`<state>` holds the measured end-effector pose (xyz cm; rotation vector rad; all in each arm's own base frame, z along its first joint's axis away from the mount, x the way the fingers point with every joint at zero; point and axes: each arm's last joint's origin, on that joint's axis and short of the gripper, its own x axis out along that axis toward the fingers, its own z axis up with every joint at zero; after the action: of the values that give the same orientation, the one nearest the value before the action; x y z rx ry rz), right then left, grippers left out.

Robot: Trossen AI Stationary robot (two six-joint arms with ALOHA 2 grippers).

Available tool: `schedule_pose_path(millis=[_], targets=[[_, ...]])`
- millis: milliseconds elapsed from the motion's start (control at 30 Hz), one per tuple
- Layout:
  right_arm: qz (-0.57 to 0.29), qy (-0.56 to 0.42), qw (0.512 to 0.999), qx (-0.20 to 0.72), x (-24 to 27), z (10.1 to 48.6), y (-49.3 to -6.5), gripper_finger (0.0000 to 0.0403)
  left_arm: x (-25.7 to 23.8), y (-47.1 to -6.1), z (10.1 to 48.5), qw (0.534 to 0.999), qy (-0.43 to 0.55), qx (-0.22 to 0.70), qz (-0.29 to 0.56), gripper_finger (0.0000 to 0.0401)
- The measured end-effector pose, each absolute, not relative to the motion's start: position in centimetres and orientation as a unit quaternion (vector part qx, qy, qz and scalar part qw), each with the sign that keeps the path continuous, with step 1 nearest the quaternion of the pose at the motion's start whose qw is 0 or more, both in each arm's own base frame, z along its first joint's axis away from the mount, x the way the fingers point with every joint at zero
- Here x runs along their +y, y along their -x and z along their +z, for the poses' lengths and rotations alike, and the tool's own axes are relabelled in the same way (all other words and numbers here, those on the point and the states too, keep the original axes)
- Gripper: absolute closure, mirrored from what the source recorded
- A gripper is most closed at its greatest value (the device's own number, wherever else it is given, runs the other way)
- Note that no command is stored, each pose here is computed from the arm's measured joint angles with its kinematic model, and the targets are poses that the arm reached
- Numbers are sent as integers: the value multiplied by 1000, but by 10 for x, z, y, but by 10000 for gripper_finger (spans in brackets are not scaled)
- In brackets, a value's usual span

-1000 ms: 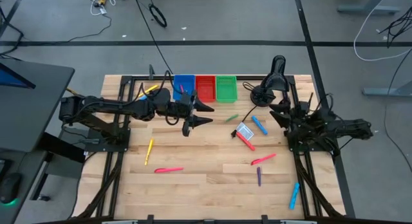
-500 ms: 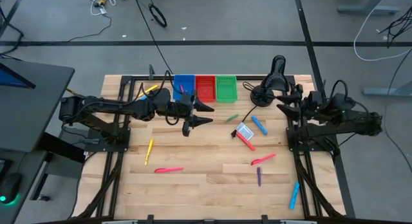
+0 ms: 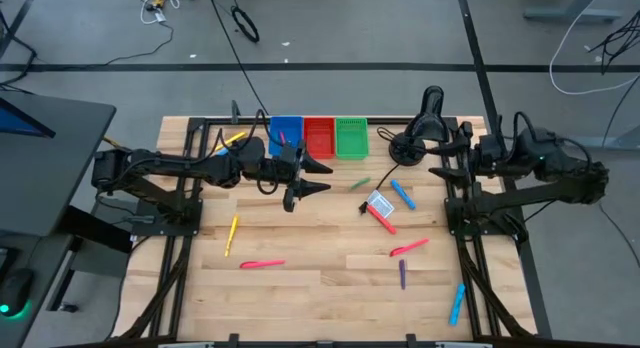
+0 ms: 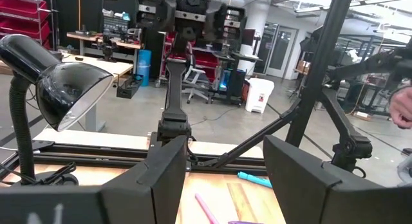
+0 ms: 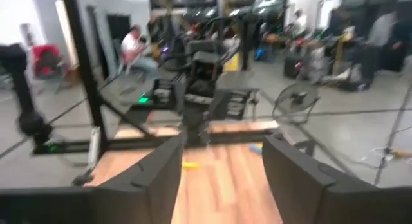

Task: Pick & Place Markers
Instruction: Put the violet pen into the blue bin

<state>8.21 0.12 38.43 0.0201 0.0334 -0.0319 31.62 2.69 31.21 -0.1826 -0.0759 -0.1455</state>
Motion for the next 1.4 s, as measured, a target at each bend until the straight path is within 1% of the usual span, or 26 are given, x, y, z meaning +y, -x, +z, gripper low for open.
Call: schedule_pose_path(millis=[100,233,400,667,900,1167,1400], targets=[[13,-9,999,34,3,394,-80,164,27,-316,312,992,91,-38,-73,190],[19,-8,998,51,3,404,-78,152,27,-316,312,992,91,-38,-73,190],[45,11,996,70,5,416,-81,150,27,-316,312,992,91,-38,-73,190],[87,57,984,141,7,427,-96,151,27,-316,312,992,91,-38,-73,190],[166,116,949,241,11,434,-110,152,27,-316,312,992,90,-37,-80,190],[250,171,907,292,14,445,-120,152,27,-316,312,992,90,-37,-80,190],[292,221,864,345,15,438,-131,152,27,-316,312,992,90,-37,-80,190]])
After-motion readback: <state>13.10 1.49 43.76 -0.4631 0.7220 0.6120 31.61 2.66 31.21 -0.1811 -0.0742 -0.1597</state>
